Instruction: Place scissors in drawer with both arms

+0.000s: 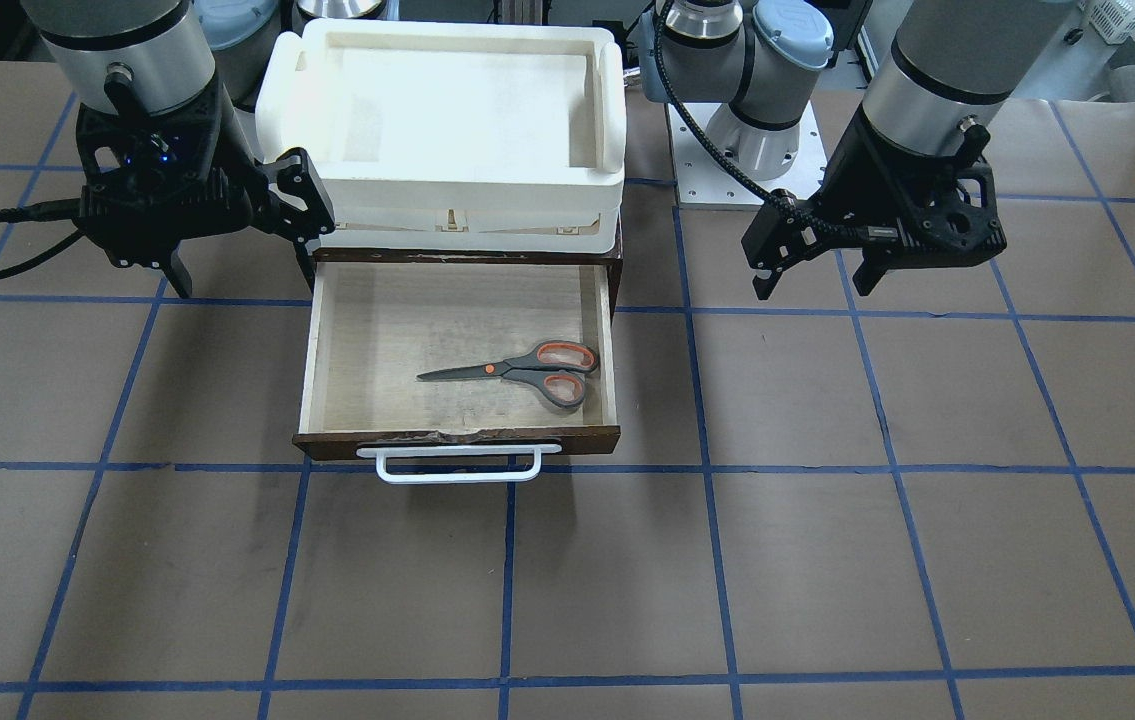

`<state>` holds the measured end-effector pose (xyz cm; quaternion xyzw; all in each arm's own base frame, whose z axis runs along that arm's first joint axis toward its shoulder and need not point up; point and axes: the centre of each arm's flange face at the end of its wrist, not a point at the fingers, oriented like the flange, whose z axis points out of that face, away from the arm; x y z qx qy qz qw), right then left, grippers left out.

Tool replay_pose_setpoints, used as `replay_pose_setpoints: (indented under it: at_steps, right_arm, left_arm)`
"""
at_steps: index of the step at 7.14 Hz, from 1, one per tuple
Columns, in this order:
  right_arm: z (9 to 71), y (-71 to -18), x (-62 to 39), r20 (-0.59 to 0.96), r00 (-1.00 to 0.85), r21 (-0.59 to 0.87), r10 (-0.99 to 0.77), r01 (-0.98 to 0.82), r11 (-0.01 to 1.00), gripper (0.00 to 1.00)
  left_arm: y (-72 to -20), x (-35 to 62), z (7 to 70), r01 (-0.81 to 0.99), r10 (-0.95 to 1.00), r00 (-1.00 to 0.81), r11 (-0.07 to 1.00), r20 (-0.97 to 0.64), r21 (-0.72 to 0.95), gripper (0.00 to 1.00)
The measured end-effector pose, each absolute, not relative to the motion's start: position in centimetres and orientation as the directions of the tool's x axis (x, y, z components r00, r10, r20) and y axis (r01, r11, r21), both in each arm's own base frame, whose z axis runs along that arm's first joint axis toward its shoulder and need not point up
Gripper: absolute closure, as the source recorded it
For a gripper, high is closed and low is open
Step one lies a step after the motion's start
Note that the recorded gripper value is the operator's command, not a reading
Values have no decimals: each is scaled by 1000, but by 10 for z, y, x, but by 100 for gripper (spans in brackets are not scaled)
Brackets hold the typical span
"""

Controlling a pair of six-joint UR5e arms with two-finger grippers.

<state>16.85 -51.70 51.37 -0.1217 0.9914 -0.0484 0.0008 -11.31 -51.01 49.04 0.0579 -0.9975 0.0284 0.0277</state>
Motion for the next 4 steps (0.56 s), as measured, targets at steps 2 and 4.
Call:
replay_pose_setpoints:
  at_steps: [2, 4]
  right_arm:
    - [512, -517, 168, 10, -970, -93, -241, -241, 966, 0]
    - [511, -517, 168, 11, -970, -93, -241, -241, 966, 0]
  left_arm:
    - [-510, -112, 490, -107, -105, -993, 993, 51, -55, 0]
    - [-507, -112, 487, -83, -81, -996, 995, 45, -49, 0]
